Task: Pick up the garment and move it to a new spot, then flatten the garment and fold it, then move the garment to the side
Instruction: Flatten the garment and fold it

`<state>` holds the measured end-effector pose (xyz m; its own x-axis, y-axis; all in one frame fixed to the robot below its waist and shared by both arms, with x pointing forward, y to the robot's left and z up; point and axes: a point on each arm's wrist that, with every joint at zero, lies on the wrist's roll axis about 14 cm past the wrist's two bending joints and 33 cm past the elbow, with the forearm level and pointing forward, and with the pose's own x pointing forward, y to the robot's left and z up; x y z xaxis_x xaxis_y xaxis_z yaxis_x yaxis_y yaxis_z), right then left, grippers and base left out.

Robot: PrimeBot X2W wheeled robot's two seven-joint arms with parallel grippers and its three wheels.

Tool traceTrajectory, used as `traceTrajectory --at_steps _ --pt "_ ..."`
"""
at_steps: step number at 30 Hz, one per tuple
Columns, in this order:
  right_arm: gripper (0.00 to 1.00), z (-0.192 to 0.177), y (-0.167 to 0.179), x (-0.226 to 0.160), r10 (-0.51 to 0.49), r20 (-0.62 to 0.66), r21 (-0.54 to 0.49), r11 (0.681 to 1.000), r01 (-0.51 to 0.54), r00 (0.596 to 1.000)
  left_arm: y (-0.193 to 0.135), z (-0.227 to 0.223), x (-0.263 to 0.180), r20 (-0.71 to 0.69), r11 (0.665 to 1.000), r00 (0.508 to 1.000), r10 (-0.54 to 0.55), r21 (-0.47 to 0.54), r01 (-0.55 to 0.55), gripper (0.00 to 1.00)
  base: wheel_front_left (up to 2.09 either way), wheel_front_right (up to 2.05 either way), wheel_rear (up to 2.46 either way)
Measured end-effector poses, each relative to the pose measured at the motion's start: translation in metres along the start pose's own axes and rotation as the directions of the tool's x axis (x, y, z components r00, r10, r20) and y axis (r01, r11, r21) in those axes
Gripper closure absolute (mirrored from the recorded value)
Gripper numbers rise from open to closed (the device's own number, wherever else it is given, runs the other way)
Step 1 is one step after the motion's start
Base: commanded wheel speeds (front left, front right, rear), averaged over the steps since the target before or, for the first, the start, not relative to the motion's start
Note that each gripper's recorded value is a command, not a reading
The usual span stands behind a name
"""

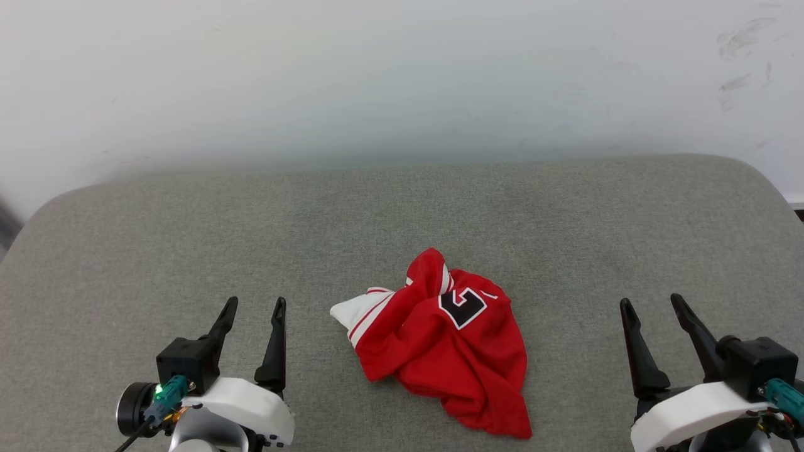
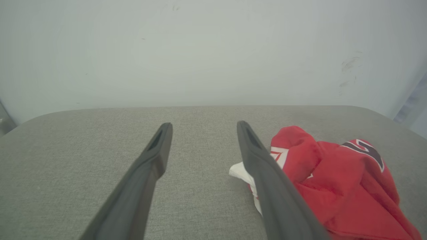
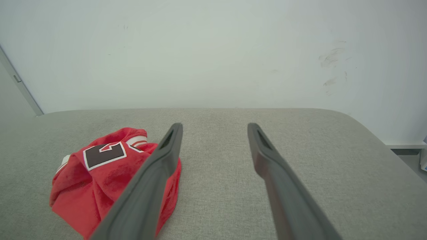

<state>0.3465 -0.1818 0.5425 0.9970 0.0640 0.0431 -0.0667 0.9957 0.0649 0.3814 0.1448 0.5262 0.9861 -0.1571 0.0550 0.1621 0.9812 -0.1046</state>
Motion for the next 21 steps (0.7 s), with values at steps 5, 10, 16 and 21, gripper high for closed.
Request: traceTrajectory --at_steps 5,10,16,21 --pt "0.00 -0.001 -0.001 0.000 -0.004 -0.009 0.000 1.000 0.004 1.000 0.000 0.000 0.000 -0.001 1.000 1.000 0.000 -0.004 0.000 0.00 0.00 0.00 0.00" --pt "0.00 -0.011 -0.017 0.000 -0.047 -0.059 0.034 0.998 0.049 0.997 0.000 0.000 0.002 0.002 1.000 1.000 0.000 -0.011 0.000 0.00 0.00 0.00 0.00" --pt "0.00 -0.058 -0.006 0.006 -0.001 -0.337 0.062 0.998 0.023 0.942 -0.005 0.006 0.007 0.025 1.000 1.000 -0.017 -0.010 0.018 0.00 0.00 0.00 0.00" --pt "0.00 -0.097 0.032 0.006 0.135 -0.580 0.080 0.991 -0.108 0.804 -0.006 0.008 0.015 0.033 0.999 0.999 -0.033 -0.006 0.033 0.00 0.00 0.00 0.00"
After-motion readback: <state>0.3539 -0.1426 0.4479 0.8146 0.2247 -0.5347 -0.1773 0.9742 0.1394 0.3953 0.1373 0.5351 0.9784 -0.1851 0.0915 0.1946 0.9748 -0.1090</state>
